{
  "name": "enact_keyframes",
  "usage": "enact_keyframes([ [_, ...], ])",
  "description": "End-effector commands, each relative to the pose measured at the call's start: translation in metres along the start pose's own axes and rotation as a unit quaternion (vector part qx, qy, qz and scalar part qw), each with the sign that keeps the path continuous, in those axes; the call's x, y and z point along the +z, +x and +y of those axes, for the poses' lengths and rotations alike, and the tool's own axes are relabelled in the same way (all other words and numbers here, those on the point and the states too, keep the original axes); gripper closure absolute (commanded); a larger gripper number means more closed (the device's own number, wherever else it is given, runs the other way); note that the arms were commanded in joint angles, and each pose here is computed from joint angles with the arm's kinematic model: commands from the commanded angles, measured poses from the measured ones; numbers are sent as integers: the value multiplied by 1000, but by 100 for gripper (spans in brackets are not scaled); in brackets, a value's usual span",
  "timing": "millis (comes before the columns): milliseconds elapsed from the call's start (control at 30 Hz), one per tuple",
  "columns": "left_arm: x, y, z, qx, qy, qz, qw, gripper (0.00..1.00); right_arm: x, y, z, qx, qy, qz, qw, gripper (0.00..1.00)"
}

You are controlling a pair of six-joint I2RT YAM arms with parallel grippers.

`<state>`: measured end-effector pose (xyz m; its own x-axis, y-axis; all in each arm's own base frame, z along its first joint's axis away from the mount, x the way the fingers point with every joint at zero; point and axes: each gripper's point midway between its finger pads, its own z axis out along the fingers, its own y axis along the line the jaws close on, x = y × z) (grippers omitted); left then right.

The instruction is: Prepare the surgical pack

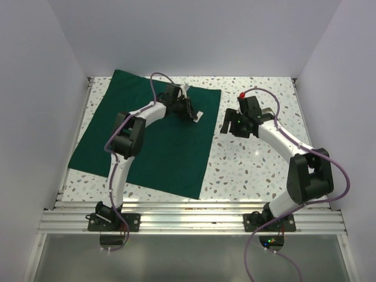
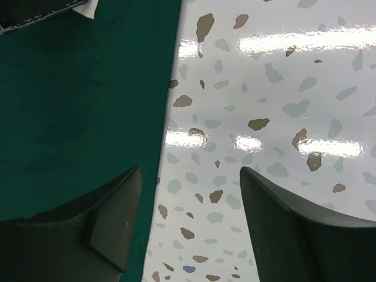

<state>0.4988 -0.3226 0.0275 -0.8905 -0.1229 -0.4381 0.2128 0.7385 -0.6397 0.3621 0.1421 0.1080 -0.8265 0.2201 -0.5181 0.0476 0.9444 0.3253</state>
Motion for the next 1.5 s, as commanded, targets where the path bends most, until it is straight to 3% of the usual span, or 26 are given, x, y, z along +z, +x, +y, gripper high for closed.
enact_keyframes([
  [0, 8, 38, 21, -4, -32, 51, 998, 81, -7, -11, 7, -3, -18, -24, 1000, 29],
  [67, 10, 39, 17, -3, -17, 55, 998, 87, -5, -11, 6, 0, -17, -21, 1000, 29],
  [133, 10, 35, 11, 2, -5, 55, 998, 100, -2, -10, 9, 7, -20, -13, 1000, 29],
  [400, -29, 8, -32, 36, 38, 18, 998, 100, 6, -27, 25, 73, -24, -3, 997, 28],
  [667, -74, 8, -66, 27, 71, -7, 997, 100, 27, -54, 60, 206, -40, 9, 978, 25],
  [833, -88, 11, -72, 34, 69, -13, 997, 100, 43, -47, 82, 253, -32, 35, 966, 22],
  [1133, -94, 24, -77, 48, 66, -2, 997, 100, 50, -43, 106, 243, -21, 37, 969, 19],
  [1467, -95, 31, -93, 56, 83, 3, 995, 100, 64, -28, 107, 228, -5, 56, 972, 25],
])
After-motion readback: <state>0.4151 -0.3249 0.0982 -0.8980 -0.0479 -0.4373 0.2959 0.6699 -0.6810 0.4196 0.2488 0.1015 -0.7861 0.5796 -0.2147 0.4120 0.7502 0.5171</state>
